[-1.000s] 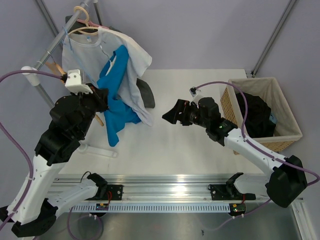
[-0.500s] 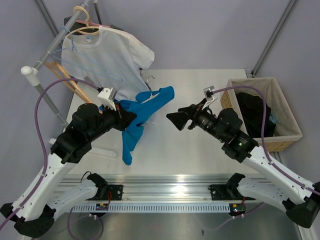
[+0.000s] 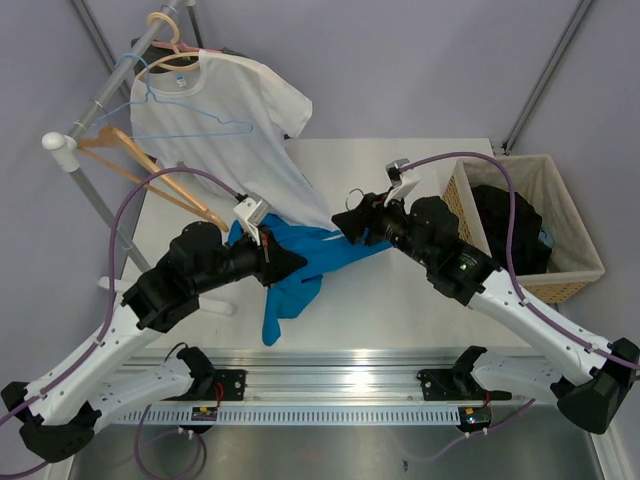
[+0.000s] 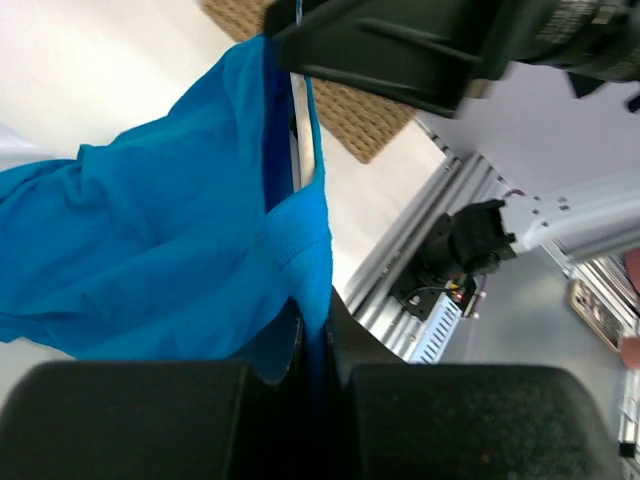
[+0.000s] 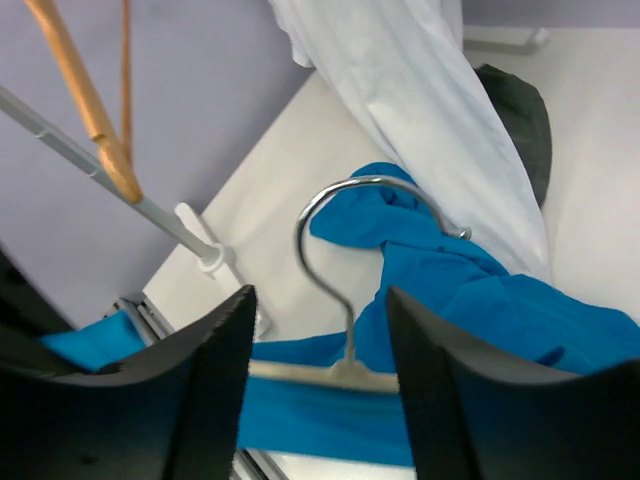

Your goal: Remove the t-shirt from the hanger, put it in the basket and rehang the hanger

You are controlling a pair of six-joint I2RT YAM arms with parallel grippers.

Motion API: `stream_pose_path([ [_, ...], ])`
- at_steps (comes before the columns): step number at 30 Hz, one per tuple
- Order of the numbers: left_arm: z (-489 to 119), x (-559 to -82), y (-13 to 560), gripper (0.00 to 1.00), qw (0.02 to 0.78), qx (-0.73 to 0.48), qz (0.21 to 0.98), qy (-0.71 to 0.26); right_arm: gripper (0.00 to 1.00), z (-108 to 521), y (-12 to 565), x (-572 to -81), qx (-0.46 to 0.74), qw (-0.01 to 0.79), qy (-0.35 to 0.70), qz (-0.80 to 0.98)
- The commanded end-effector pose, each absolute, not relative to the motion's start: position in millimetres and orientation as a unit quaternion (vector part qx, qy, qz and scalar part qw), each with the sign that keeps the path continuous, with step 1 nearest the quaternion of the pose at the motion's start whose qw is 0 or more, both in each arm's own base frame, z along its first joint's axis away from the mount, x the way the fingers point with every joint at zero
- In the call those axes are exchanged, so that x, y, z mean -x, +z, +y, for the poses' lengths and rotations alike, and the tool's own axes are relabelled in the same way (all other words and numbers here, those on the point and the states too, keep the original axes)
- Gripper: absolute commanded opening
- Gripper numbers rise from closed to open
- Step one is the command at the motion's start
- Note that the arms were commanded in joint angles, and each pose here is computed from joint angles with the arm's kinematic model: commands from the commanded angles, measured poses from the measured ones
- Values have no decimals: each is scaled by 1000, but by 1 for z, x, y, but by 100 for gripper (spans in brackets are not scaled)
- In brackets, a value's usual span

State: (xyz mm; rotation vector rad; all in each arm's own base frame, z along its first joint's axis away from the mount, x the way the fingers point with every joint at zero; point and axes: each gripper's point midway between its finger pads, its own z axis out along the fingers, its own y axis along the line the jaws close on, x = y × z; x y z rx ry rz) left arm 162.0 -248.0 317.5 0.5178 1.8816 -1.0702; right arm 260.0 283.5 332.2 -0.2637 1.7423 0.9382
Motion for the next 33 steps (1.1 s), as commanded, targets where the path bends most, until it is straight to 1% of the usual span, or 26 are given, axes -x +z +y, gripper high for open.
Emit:
stream_pose_path([
  [1,-266,-148,368,0,478,-231,686,-497,55,274,346,-269,106,566,360,734],
  [3,-269,-147,368,0,481,-233,686,-494,49,274,342,-268,105,564,360,735],
  [5,-269,-148,368,0,484,-231,686,-491,46,274,337,-266,104,561,364,737],
  [6,-271,-150,367,0,483,-230,688,-489,39,272,338,-265,104,562,367,734],
  [9,-274,-153,366,0,483,-229,690,-488,26,271,331,-264,102,559,364,738],
  [10,-274,-153,367,0,484,-228,690,-488,14,270,326,-265,101,557,358,742],
  [12,-275,-157,365,1,486,-227,692,-484,0,268,321,-267,98,557,352,746],
  [13,-276,-157,365,9,486,-228,692,-483,0,267,320,-268,96,558,348,747],
  [14,-277,-157,363,19,485,-231,691,-483,0,267,322,-269,94,557,345,749],
  [15,-278,-156,364,34,484,-234,689,-486,0,264,325,-271,95,558,332,755],
  [19,-278,-151,360,57,480,-245,686,-489,0,250,347,-278,81,580,302,753],
  [21,-276,-149,357,59,480,-249,685,-489,0,251,362,-272,93,579,311,748],
  [28,-262,-139,362,59,487,-244,680,-490,0,238,387,-270,87,593,293,745],
  [30,-258,-136,361,53,488,-243,680,-491,0,235,393,-268,90,594,289,745],
  [31,-257,-135,359,49,488,-242,680,-491,0,234,395,-269,90,595,286,746],
  [32,-255,-135,358,30,489,-239,681,-490,0,233,396,-269,89,595,283,747],
  [33,-251,-132,360,19,494,-236,678,-491,0,229,402,-269,85,596,280,748],
])
